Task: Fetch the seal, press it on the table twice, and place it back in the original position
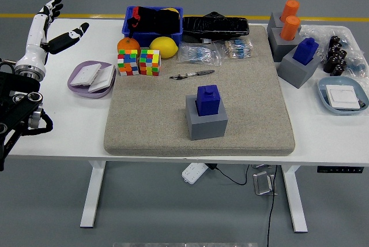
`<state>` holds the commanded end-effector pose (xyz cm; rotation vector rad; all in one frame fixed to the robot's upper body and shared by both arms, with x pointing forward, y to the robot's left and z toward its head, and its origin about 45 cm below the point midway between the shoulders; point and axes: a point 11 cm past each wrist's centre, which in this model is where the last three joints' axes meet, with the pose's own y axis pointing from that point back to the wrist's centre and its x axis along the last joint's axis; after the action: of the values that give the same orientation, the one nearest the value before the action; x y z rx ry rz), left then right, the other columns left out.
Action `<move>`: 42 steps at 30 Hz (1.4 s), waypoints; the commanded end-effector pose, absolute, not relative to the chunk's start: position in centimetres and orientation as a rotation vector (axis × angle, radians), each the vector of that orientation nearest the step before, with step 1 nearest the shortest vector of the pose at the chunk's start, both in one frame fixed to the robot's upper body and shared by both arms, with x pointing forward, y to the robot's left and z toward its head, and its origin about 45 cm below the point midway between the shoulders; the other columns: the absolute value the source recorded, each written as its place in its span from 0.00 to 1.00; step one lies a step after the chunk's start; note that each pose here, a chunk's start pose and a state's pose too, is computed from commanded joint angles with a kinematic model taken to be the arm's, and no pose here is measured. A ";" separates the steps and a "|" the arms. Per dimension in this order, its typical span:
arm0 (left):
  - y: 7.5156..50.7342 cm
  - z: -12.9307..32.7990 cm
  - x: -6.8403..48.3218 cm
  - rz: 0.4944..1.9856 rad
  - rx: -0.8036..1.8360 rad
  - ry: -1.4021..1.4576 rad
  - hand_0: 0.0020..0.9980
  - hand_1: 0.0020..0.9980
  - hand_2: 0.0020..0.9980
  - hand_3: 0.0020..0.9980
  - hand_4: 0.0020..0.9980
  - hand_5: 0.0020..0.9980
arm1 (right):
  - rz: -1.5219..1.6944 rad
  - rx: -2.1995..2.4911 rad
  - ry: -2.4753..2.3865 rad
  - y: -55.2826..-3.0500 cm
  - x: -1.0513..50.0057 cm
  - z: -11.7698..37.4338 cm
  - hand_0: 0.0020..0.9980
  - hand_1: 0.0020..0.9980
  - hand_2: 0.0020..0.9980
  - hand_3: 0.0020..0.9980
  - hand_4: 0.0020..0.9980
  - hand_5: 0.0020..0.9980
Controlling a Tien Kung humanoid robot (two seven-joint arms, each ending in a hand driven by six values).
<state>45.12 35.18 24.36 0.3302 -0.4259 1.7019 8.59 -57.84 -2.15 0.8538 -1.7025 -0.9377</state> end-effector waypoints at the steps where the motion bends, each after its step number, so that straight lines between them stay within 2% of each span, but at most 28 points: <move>1: 35.2 24.4 45.1 1.703 0.331 -0.427 0.95 0.93 0.92 0.94 0.85 0.28 | -0.938 0.855 -1.702 -57.8 8.6 -2.2 0.89 0.75 0.73 0.73 0.83 0.52; 42: 35.4 23.9 44.9 1.686 0.364 -0.429 0.95 0.93 0.92 0.93 0.84 0.26 | -0.945 0.853 -1.687 -57.5 8.1 -2.5 0.89 0.75 0.73 0.73 0.83 0.52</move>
<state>44.91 35.40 23.94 0.3641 -0.4294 1.6864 8.10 -57.48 -2.52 0.8531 -1.6870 -0.9449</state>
